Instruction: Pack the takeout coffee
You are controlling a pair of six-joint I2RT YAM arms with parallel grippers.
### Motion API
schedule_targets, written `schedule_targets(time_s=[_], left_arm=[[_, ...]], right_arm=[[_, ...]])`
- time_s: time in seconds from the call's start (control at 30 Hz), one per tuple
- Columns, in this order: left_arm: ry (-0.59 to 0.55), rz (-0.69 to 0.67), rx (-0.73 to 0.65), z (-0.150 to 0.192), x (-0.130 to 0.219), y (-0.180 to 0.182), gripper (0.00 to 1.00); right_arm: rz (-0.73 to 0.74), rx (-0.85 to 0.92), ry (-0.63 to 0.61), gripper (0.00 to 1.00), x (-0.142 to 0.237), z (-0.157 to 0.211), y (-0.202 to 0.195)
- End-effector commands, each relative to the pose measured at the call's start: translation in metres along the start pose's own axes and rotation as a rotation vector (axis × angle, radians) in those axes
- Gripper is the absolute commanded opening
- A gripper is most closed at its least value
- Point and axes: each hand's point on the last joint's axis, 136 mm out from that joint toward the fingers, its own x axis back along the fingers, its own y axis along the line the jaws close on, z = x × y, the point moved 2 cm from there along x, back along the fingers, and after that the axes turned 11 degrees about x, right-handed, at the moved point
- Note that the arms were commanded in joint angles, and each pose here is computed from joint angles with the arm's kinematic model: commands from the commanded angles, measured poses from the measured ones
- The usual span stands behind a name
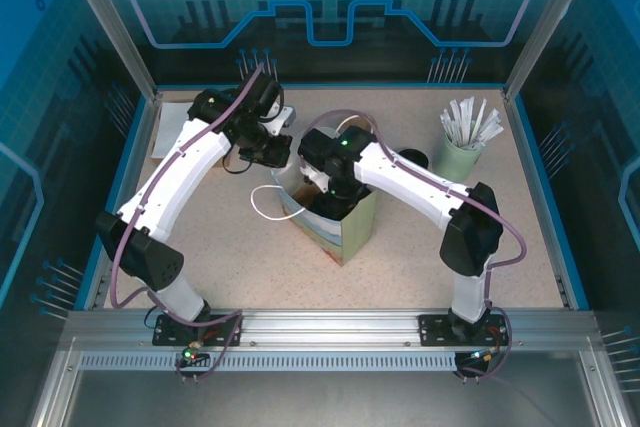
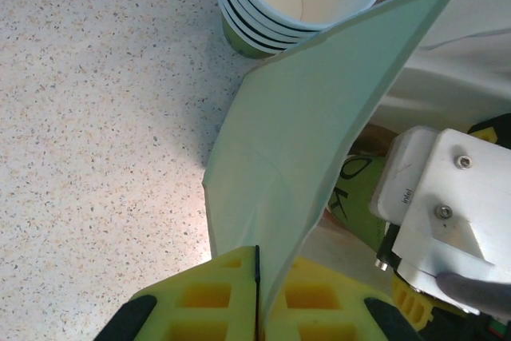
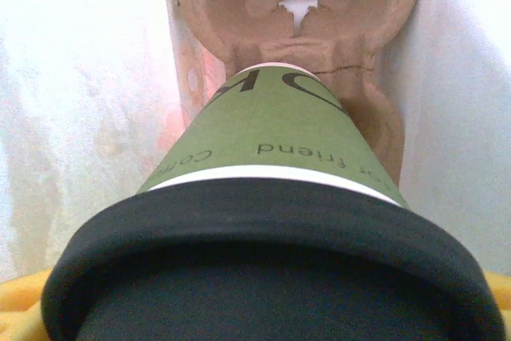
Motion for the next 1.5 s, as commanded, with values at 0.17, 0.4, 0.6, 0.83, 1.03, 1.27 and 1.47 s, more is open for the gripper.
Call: schedule_targets(time_s=[0.17, 0.4, 0.6, 0.83, 1.03, 1.27, 1.47], left_arm=[[-0.039, -0.001, -0.005, -0.001, 0.01, -0.002, 0.08], [-0.044, 0.0, 0.001, 0.0, 0.01, -0.001, 0.08], [-0.044, 0.004, 0.008, 0.0, 0.007, -0.001, 0.1], [-0.049, 0.008, 0.014, -0.001, 0.006, -0.002, 0.1], [-0.042, 0.006, 0.012, 0.0, 0.003, -0.001, 0.1], [-0.046, 0.004, 0.008, 0.0, 0.004, -0.001, 0.11], [-0.041, 0.009, 0.01, -0.001, 0.002, -0.002, 0.11]], right_arm=[[0.002, -0.039, -0.041, 0.85, 0.035, 0.002, -0.005], [0.002, -0.052, -0.078, 0.84, 0.051, 0.002, -0.006], [-0.004, -0.07, -0.124, 0.84, 0.072, 0.002, -0.011], [0.012, -0.079, -0.156, 0.84, 0.094, 0.008, -0.015], [-0.004, -0.084, -0.108, 0.84, 0.081, 0.009, -0.014], [0.023, -0.084, -0.019, 0.84, 0.064, 0.016, -0.02], [0.051, -0.083, 0.025, 0.84, 0.05, 0.013, -0.026]])
